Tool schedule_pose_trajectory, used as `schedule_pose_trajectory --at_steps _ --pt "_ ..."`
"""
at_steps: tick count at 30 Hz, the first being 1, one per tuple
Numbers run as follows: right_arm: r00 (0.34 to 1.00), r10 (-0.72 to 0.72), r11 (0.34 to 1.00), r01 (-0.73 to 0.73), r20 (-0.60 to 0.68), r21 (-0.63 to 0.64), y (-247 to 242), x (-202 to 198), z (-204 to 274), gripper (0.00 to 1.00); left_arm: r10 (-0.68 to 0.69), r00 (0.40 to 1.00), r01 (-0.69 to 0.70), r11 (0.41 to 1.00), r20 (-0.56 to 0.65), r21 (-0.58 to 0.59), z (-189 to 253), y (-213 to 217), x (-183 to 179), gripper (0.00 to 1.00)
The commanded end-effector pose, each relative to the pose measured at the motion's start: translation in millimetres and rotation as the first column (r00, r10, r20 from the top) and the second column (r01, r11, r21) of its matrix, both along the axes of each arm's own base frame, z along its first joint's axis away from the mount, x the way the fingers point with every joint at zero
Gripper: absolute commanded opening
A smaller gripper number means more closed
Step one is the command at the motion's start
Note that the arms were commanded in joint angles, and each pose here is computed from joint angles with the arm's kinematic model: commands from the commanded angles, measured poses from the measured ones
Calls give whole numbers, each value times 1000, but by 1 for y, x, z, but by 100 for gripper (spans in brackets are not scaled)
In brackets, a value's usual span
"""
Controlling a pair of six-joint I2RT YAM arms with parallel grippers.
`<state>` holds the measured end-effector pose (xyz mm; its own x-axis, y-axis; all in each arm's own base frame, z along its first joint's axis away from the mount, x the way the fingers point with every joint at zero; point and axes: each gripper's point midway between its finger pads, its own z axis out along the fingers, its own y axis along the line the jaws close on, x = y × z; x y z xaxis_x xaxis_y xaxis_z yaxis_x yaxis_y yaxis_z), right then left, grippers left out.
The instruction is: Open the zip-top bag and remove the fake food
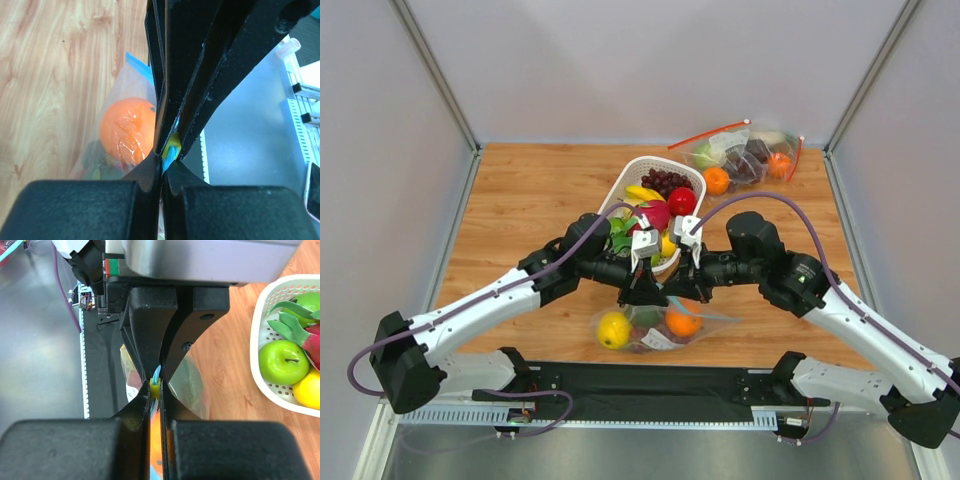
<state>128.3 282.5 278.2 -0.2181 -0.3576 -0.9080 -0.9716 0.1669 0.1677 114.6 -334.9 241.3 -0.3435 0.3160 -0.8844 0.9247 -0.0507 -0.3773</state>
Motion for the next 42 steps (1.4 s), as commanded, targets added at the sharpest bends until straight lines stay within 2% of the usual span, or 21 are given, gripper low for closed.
schedule_pose_trajectory --at_steps 1,10,16,21,27,35,42 --pt "999 -16 1000 15 32 8 -5 0 7 0 52 993 -44 996 108 -82 29 0 10 0" --pt "999 -46 998 47 24 -41 -10 5 -7 0 223 962 -195 964 154 -179 49 16 36 0" --pt "997 -63 996 65 43 -58 -14 8 -10 0 291 946 -270 951 142 -152 39 32 50 0" --pt "996 -73 995 75 42 -70 -14 11 -15 0 400 905 -383 915 147 -128 34 52 67 0" --pt "996 -77 994 79 41 -75 -13 13 -18 0 552 820 -546 834 150 -86 22 82 88 0" --pt "996 -79 993 82 35 -84 -12 14 -21 0 682 715 -684 728 155 -48 11 114 106 0" --pt "996 -81 992 83 27 -93 -13 13 -24 0 801 579 -811 585 152 8 -4 145 121 0"
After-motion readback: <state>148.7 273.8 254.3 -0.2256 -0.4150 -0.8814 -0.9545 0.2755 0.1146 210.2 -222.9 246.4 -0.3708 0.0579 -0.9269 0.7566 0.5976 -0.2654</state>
